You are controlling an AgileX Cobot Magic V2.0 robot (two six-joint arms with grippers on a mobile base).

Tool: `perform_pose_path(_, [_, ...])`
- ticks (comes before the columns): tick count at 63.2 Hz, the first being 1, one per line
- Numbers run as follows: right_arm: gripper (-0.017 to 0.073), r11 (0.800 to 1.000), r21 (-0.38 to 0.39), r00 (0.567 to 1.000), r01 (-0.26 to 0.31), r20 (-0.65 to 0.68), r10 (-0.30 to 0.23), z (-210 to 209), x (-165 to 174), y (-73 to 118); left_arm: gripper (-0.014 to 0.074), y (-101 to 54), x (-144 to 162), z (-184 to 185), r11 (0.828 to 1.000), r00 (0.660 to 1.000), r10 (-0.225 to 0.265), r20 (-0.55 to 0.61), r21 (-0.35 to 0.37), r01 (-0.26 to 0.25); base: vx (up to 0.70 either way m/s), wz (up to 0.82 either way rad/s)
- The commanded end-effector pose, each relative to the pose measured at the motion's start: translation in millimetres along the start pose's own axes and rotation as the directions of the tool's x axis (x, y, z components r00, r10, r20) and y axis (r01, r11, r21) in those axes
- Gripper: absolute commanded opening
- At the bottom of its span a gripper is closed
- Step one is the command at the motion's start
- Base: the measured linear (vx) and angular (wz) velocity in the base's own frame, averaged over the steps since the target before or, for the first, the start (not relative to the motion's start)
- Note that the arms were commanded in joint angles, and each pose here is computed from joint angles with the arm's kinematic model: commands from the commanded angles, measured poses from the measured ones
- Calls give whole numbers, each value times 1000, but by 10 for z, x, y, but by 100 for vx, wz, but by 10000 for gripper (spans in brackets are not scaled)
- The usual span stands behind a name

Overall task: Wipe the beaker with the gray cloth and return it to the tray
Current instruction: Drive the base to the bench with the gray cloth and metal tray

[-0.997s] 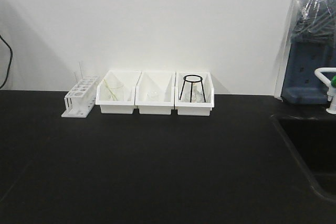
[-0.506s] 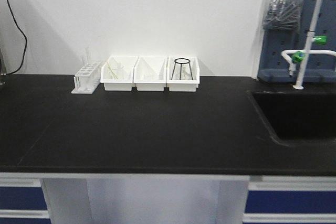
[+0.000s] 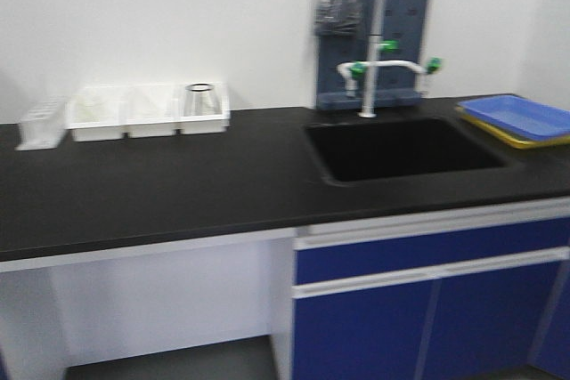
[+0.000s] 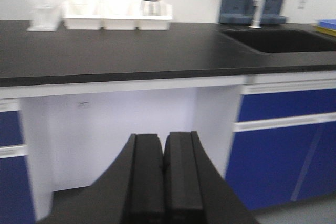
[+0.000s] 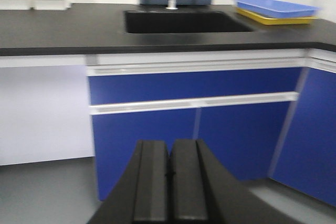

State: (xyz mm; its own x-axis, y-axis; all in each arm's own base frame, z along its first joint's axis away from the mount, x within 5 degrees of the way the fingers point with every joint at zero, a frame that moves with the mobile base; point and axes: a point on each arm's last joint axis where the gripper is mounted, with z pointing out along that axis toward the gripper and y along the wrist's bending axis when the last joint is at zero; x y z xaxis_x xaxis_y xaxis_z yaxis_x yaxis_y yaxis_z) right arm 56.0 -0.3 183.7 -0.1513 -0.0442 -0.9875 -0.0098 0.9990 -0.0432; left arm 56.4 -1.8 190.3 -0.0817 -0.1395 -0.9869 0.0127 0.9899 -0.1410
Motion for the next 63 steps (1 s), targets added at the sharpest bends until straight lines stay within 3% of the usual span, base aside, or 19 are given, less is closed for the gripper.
perform_pose_path(1, [-10,1000,-1,997,7,82,-7,-3,-60,2,-6,6,6,4,1000,997,-9,72,6,9,-29,-72])
perform_pose_path(63, [-10,1000,-1,997,7,82,-7,-3,-60,2,-6,6,6,4,1000,997,-9,72,6,9,-15,-87])
